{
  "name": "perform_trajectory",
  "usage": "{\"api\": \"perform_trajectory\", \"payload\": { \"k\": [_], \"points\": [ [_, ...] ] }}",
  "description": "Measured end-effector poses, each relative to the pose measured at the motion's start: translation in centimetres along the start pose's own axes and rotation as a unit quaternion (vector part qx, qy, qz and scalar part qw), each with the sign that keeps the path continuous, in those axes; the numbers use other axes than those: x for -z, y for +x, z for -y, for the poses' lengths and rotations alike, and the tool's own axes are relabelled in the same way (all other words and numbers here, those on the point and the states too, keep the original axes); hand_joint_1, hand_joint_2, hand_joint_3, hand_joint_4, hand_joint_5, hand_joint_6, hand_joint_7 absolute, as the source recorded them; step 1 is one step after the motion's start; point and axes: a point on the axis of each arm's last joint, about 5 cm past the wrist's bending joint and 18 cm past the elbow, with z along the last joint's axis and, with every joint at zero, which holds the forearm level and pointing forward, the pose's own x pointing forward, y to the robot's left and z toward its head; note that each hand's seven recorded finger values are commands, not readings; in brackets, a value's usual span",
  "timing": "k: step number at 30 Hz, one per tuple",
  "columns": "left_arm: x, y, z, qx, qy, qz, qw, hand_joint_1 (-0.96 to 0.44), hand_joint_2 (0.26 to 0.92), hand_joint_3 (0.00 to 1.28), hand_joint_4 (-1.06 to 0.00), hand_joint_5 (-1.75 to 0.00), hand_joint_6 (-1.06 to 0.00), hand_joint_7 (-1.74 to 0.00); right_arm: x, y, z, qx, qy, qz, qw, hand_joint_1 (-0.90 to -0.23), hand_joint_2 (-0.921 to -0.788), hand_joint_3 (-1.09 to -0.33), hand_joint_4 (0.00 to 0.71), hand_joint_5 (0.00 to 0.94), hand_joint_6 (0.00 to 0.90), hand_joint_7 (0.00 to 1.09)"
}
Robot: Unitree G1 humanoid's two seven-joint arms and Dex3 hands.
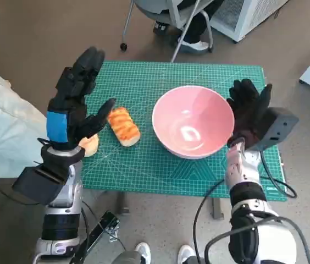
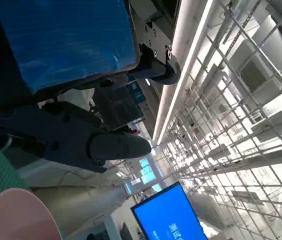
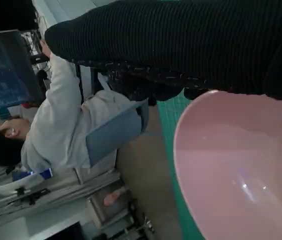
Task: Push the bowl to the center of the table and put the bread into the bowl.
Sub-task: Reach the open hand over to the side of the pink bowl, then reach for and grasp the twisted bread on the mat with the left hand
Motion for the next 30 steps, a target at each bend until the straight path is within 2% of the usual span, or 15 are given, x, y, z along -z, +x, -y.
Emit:
{"api": "perform_trajectory", "payload": {
  "k": [12,17,21,25,27,30],
  "points": [
    [0.4,-0.4,-1.7,0.018,0.043,-0.026,0.999,-0.38,0.921,0.27,-0.46,-0.01,-0.44,-0.18,-0.6,0.3,-0.1,-0.01,-0.002,0.007,0.9999,-0.486,-0.921,-0.852,0.258,0.005,0.042,0.79],
    [0.6,-0.4,-3.7,0.062,0.119,-0.062,0.989,-0.37,0.921,0.25,-0.47,-0.01,-0.45,-0.18,-1.2,0.52,0.4,-0.014,-0.02,0.033,0.9992,-0.504,-0.921,-0.826,0.256,0.003,0.047,0.75],
    [0.5,0.3,-5.8,0.122,0.194,-0.096,0.969,-0.36,0.921,0.2,-0.47,-0.01,-0.45,-0.17,-2.2,0.76,0.8,-0.034,-0.05,0.077,0.9952,-0.56,-0.921,-0.799,0.282,0.011,0.076,0.68],
    [0.1,1.5,-7.4,0.185,0.24,-0.116,0.946,-0.31,0.921,0.13,-0.47,-0.01,-0.45,-0.17,-3.4,0.94,0.9,-0.069,-0.079,0.136,0.9852,-0.583,-0.921,-0.793,0.318,0.026,0.094,0.66],
    [-0.2,2.3,-7.7,0.217,0.253,-0.122,0.935,-0.27,0.919,0.08,-0.46,0.0,-0.45,-0.17,-4.1,0.99,0.8,-0.096,-0.094,0.17,0.9762,-0.594,-0.921,-0.791,0.33,0.03,0.114,0.67],
    [-0.4,3.4,-8.1,0.264,0.262,-0.132,0.919,-0.23,0.898,0.04,-0.45,0.0,-0.46,-0.17,-5.0,0.93,0.5,-0.148,-0.11,0.226,0.9564,-0.593,-0.921,-0.788,0.349,0.036,0.129,0.67]
  ]
}}
